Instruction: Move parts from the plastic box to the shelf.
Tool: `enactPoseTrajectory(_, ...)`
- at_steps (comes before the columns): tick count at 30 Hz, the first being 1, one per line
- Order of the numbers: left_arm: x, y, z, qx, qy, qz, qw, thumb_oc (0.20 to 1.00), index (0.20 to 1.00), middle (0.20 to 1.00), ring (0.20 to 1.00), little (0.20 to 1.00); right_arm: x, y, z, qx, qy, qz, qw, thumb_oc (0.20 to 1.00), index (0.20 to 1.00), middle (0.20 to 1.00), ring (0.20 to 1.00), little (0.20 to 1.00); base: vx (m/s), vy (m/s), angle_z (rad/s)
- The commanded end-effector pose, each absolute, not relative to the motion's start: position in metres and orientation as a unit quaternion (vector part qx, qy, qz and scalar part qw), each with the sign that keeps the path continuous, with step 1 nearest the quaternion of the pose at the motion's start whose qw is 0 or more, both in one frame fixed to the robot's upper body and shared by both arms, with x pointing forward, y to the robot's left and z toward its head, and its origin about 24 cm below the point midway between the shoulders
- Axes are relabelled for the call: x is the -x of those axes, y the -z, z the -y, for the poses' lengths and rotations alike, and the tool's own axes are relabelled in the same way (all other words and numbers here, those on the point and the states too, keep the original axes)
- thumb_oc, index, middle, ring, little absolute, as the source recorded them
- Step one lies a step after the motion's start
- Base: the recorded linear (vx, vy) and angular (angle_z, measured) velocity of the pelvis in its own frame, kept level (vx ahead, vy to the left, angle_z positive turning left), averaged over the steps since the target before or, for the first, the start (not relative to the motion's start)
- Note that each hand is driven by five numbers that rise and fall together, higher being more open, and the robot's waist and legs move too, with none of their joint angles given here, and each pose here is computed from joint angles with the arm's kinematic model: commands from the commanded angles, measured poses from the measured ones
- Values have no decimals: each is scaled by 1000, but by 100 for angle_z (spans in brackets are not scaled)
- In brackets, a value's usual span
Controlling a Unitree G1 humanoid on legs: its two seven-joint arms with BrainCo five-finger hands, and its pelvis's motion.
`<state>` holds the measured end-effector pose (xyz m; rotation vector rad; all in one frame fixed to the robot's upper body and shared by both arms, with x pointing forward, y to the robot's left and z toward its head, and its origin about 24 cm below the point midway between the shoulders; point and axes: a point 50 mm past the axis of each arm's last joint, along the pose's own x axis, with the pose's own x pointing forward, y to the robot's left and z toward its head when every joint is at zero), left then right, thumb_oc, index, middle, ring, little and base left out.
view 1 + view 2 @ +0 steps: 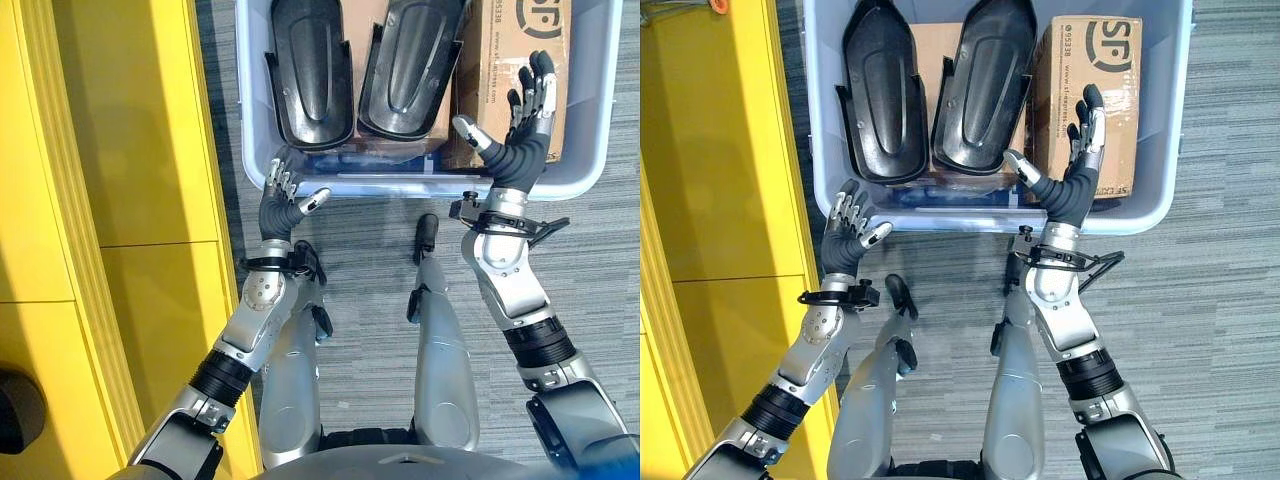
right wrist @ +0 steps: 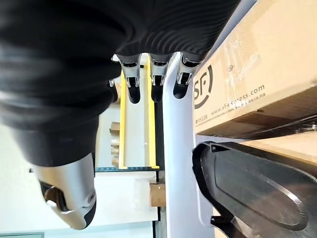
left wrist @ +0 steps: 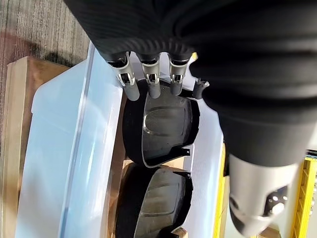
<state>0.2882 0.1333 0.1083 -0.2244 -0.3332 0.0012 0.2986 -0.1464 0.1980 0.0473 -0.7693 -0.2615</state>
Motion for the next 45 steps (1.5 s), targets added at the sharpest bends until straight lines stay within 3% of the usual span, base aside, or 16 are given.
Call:
enactPoseTrajectory(1, -275, -125, -147, 95, -1, 220, 971, 1000, 1000, 1000, 1000, 1000, -292, -223, 145, -43, 125, 432, 892, 1000, 1000, 1000, 1000, 1000, 0, 0, 0)
enactPoseTrajectory(14, -280, -127, -143, 116, 20, 218, 969, 1000, 1000, 1000, 1000, 1000, -345, -245, 148, -48, 143, 381, 912, 1000, 1000, 1000, 1000, 1000, 0, 0, 0)
enactPoseTrajectory(35, -281, -127, -139, 127, 46, 214, 967, 1000, 1000, 1000, 1000, 1000, -385, -242, 162, -53, 161, 291, 942, 1000, 1000, 1000, 1000, 1000, 0, 0, 0)
enactPoseTrajectory(45, -278, -127, -139, 132, 61, 213, 966, 1000, 1000, 1000, 1000, 1000, -402, -242, 192, -34, 211, 236, 948, 1000, 1000, 1000, 1000, 1000, 0, 0, 0)
